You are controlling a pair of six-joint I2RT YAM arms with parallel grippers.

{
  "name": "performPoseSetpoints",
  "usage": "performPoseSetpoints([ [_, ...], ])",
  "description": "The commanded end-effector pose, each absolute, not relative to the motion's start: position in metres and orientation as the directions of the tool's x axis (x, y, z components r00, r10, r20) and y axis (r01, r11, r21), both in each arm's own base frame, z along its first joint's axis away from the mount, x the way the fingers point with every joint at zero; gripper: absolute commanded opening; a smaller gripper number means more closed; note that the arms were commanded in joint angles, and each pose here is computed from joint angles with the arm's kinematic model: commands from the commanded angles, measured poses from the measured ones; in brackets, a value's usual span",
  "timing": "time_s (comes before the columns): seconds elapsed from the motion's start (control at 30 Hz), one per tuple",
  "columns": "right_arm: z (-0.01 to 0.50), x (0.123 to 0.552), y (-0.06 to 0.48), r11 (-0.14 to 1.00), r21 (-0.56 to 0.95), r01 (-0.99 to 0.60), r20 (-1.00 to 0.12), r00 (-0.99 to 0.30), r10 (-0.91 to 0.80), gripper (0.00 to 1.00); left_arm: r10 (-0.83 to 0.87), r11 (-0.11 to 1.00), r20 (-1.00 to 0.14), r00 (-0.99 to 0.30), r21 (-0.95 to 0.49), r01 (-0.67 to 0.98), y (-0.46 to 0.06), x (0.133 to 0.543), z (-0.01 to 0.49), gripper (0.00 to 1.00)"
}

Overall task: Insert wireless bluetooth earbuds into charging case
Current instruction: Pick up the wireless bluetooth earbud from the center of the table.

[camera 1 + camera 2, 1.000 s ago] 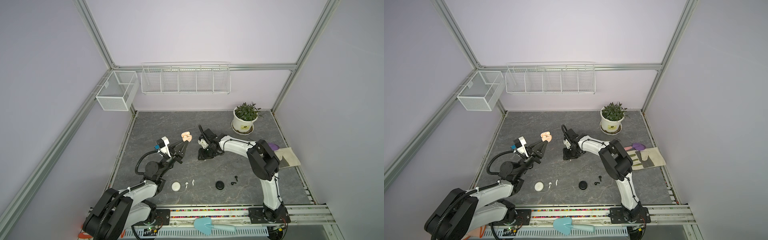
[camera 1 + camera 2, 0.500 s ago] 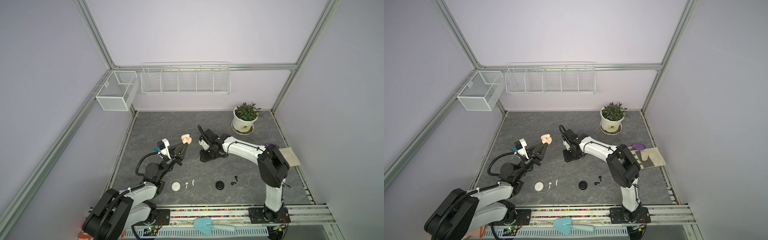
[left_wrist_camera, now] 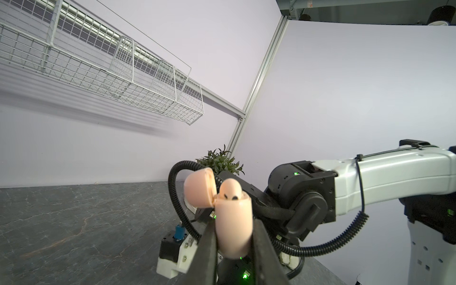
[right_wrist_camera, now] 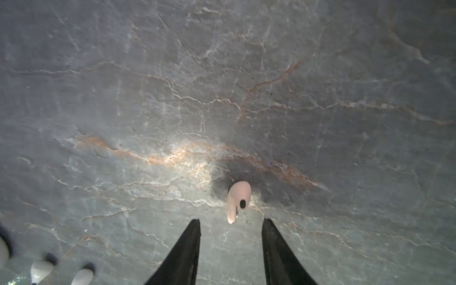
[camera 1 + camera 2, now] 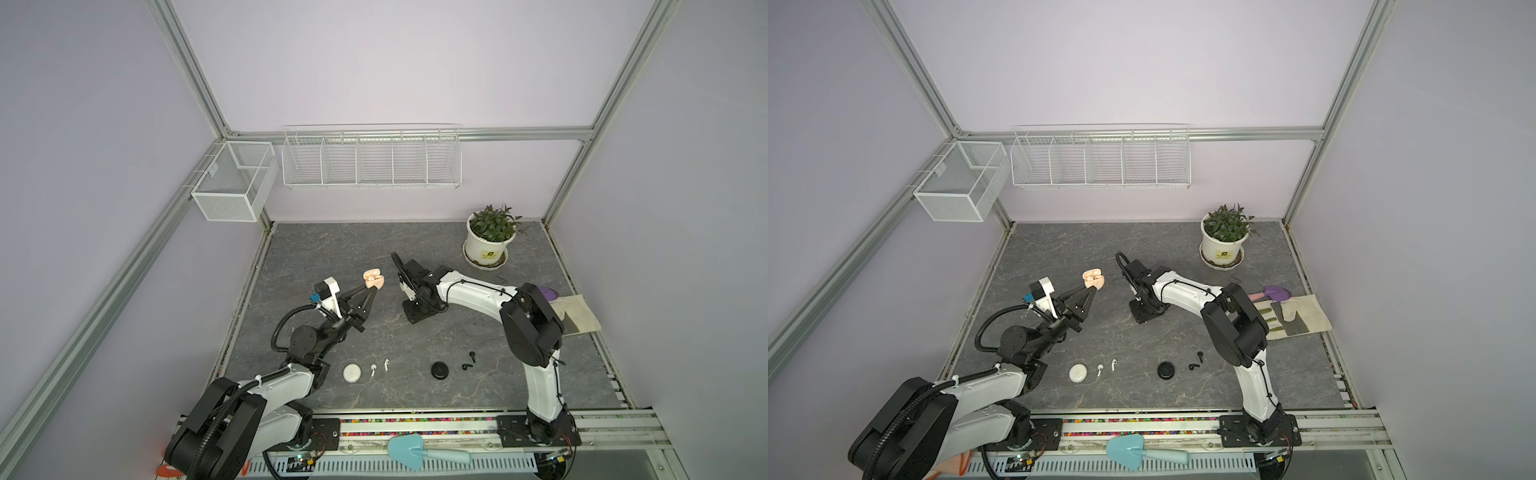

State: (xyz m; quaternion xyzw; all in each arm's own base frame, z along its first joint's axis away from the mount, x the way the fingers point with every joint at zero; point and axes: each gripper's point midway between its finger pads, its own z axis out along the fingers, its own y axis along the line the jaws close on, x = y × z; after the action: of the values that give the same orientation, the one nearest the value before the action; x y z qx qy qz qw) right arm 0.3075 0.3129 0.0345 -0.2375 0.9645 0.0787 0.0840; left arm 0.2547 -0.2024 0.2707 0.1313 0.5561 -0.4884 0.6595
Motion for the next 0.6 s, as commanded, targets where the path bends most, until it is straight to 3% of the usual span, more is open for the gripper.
performPoseSetpoints([
  [0.0,0.037,0.316,0.313,0.873,0.096,-0.479,-0.21,-0.867,-0.452,0.44,-0.509,0.481,-0.858,-0.06,-0.342,0.807,-0.2,0.25,0.28,0.0],
  [0.57,0.016,0.319,0.313,0.884,0.044,-0.466,-0.176,-0.874,-0.452,0.34,-0.504,0.49,-0.862,-0.058,-0.341,0.802,-0.2,0.252,0.278,0.0],
])
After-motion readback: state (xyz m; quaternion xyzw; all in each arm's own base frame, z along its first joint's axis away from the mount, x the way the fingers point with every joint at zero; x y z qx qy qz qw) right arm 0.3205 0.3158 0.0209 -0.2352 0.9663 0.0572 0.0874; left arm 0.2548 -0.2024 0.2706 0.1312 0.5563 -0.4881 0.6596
